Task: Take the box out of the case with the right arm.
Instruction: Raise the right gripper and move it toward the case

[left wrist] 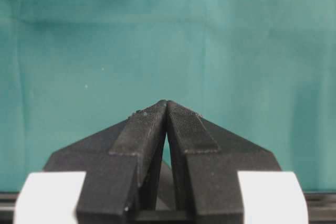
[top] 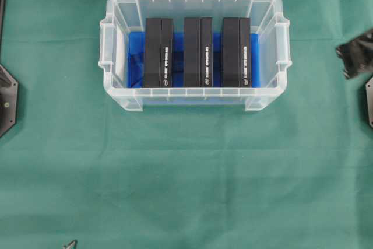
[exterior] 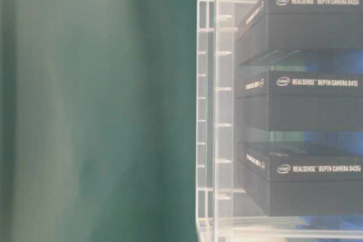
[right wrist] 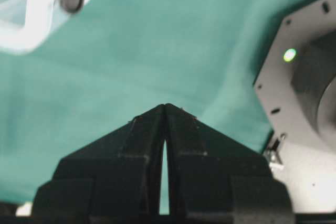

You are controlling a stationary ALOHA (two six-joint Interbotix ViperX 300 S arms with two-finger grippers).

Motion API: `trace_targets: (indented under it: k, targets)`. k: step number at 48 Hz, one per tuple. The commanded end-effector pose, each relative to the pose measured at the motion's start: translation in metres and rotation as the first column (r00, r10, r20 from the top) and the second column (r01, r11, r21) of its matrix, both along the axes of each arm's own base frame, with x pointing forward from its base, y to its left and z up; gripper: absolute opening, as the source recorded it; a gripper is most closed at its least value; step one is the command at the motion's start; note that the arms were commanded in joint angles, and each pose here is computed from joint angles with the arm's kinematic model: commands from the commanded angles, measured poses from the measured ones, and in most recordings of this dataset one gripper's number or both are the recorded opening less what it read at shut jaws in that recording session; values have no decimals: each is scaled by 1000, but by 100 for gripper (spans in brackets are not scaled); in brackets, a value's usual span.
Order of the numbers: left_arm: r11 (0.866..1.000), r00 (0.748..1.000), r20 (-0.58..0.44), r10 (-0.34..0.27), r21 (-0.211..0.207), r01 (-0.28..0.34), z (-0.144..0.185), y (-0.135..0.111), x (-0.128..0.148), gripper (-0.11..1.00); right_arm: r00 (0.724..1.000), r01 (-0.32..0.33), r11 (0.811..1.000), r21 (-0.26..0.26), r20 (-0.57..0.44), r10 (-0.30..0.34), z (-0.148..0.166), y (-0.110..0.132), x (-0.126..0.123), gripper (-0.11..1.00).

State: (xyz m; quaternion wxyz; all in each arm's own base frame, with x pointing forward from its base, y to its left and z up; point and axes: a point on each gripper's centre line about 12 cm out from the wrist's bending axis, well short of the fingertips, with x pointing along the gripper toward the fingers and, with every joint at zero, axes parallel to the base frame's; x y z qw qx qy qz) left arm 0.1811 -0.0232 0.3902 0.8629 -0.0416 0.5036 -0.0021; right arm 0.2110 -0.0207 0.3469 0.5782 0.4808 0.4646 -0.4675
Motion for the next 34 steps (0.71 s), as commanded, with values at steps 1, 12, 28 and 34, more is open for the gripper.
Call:
trace_targets:
  k: [1, 12, 28, 34]
  targets:
    - [1000, 1000, 27, -2, -5, 2, 9, -1, 1, 2, 1000, 28, 999, -20, 13, -28, 7, -13, 2, 3]
    - [1000, 1000, 20, -2, -4, 2, 8, -1, 1, 2, 993, 94, 995, -40, 68, -91, 8, -45, 6, 3]
    - [1000, 1000, -9, -1, 0, 1, 5, -1, 2, 2, 989, 87, 996, -35, 122, -82, 1, -49, 23, 3]
    - [1000, 1000, -15, -1, 1, 1, 4, -1, 2, 2, 989, 90, 995, -35, 122, -85, 1, -49, 22, 3]
